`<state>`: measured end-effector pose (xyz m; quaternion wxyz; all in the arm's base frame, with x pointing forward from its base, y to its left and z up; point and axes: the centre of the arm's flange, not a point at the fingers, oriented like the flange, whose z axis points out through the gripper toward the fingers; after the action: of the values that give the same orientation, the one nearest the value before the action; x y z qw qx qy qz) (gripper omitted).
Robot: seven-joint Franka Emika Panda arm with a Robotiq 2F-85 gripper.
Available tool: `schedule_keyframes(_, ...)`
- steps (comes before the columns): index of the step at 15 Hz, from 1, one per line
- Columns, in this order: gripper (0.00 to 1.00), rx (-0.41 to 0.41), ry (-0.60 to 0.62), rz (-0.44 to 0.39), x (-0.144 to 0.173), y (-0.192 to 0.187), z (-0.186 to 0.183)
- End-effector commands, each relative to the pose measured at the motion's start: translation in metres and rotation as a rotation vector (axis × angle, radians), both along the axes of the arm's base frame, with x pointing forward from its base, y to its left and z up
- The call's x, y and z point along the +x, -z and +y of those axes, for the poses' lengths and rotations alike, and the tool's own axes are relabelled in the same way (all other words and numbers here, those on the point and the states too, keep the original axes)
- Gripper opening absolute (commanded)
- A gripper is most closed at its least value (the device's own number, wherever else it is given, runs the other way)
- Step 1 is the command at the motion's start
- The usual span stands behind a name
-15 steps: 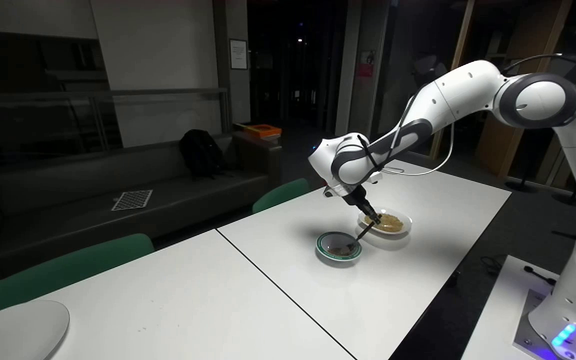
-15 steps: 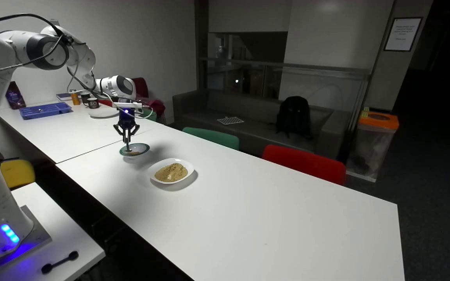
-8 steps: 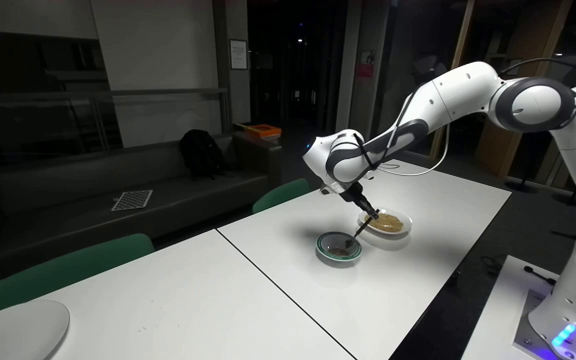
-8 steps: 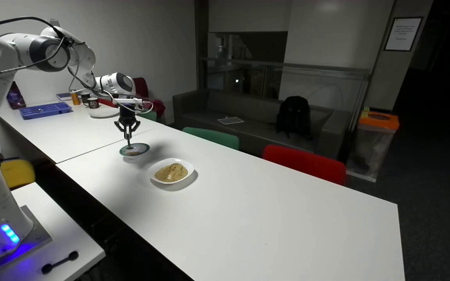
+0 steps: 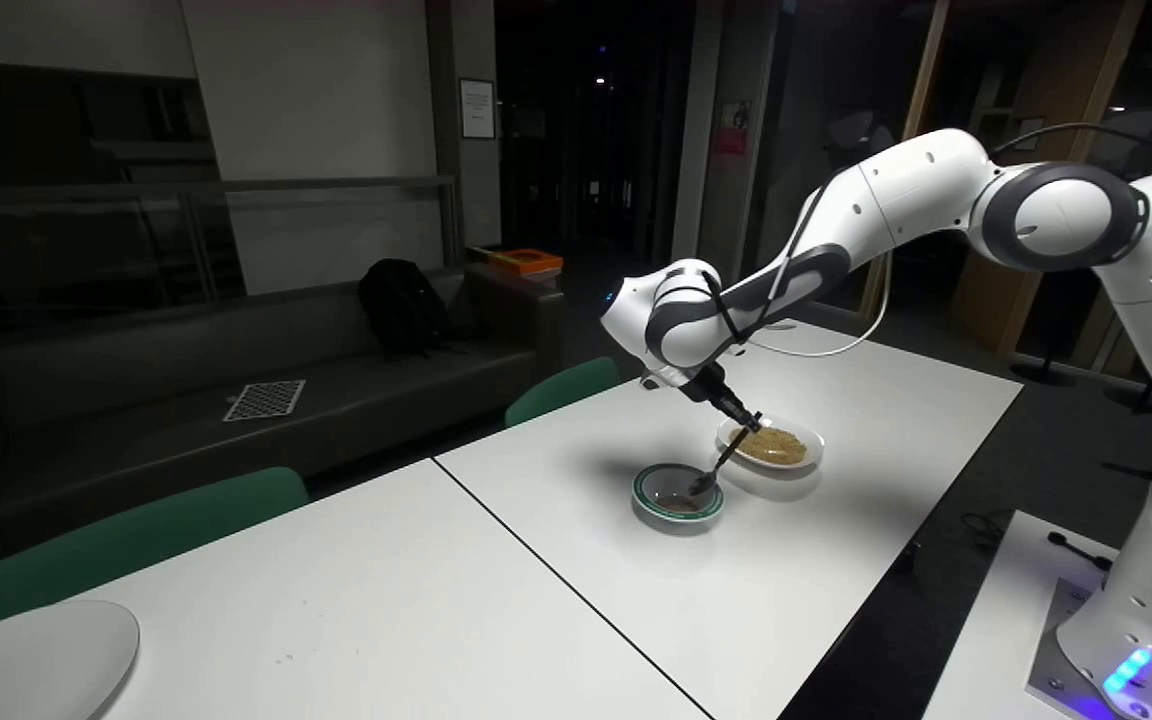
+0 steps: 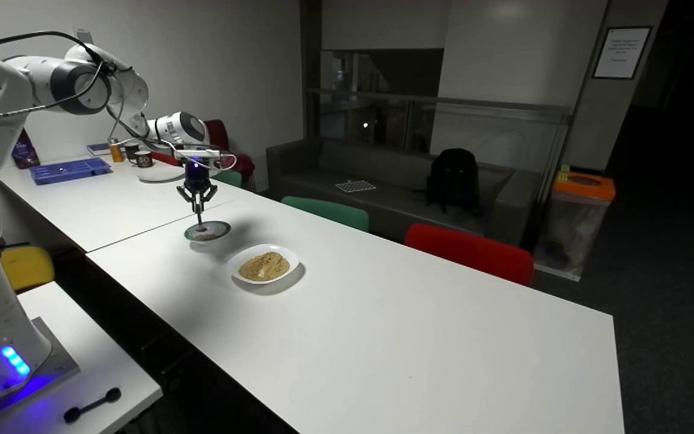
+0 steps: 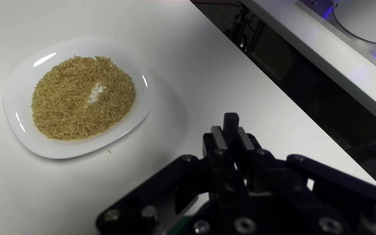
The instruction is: Spoon some contents from the white bowl into the green bowl twice
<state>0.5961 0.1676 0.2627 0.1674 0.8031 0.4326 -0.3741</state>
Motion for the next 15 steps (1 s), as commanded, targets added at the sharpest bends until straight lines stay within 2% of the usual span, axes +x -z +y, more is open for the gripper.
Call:
schedule_keyframes(1,0.03,-0.071,0.014,0.009,0.007,-0.006,0.003)
schedule_keyframes(8,0.03,-0.059,0.033,-0.011,0.008,-0.009,-0.002)
schedule_keyframes(15,0.03,0.016,0.094,-0.110,-0.001,-0.041,-0.025)
